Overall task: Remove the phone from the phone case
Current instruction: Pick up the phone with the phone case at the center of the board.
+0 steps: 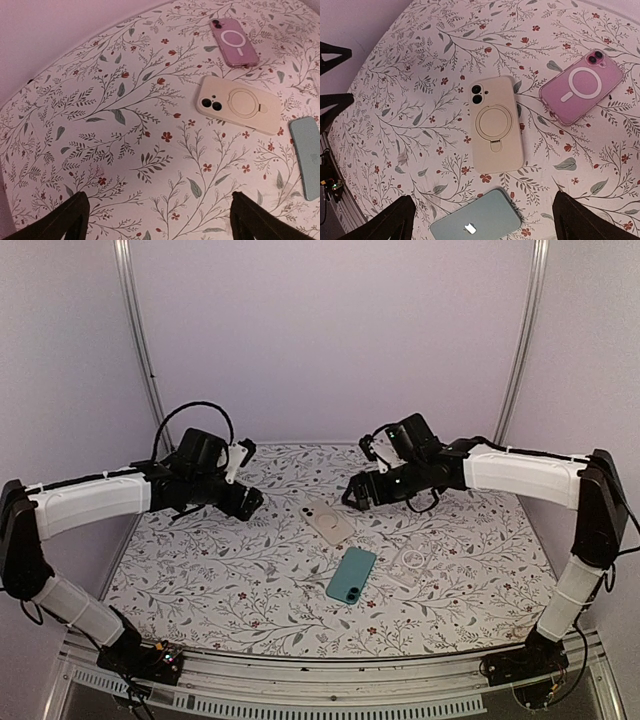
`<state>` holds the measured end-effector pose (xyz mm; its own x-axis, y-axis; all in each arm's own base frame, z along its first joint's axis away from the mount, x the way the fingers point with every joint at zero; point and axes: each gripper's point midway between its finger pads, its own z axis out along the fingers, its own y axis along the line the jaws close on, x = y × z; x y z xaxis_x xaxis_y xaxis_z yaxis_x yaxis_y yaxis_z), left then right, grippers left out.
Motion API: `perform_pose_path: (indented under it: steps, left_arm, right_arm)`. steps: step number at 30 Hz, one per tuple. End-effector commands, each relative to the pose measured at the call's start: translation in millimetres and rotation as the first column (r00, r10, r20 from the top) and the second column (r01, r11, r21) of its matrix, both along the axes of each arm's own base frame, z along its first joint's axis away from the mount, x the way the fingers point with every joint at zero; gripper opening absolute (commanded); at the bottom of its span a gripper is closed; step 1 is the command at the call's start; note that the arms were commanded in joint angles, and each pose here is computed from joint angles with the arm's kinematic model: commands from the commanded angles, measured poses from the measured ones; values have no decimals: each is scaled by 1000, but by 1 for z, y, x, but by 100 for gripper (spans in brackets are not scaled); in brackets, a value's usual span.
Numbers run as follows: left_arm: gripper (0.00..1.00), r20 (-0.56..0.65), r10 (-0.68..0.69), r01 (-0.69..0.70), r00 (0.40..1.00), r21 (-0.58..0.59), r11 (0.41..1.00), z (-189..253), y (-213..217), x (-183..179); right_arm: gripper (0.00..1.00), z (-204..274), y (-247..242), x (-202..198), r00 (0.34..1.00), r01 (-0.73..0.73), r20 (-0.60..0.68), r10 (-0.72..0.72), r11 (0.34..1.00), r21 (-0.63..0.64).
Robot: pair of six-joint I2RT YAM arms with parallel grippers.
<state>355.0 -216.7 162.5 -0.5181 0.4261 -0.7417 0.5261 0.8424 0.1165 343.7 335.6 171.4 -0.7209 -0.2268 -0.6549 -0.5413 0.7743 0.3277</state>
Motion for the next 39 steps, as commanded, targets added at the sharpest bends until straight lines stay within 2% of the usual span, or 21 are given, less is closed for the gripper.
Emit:
perform_pose_path:
  steps: [1, 12, 30, 35, 39]
  left_arm:
    - [99, 34, 128, -128, 991, 9, 992, 14, 25, 6]
    - [99, 117, 180, -183, 977, 18, 983, 35, 43, 4]
    - [99, 120, 162, -165, 979, 19, 986, 37, 43, -1]
    - [99, 118, 160, -164, 980, 21, 986, 36, 43, -1]
    - [99, 120, 161, -165, 980, 20, 986, 37, 44, -2]
  right_arm:
    - [99, -45, 15, 8, 999, -27, -26, 22, 980, -198]
    - [99, -126, 42, 18, 992, -105, -111, 64, 900, -424]
    - [98, -179, 42, 18, 987, -134, -145, 65, 832, -539]
    - [89, -185, 42, 15, 984, -146, -164, 67, 830, -539]
    - [74, -197, 36, 8, 980, -157, -188, 62, 821, -550]
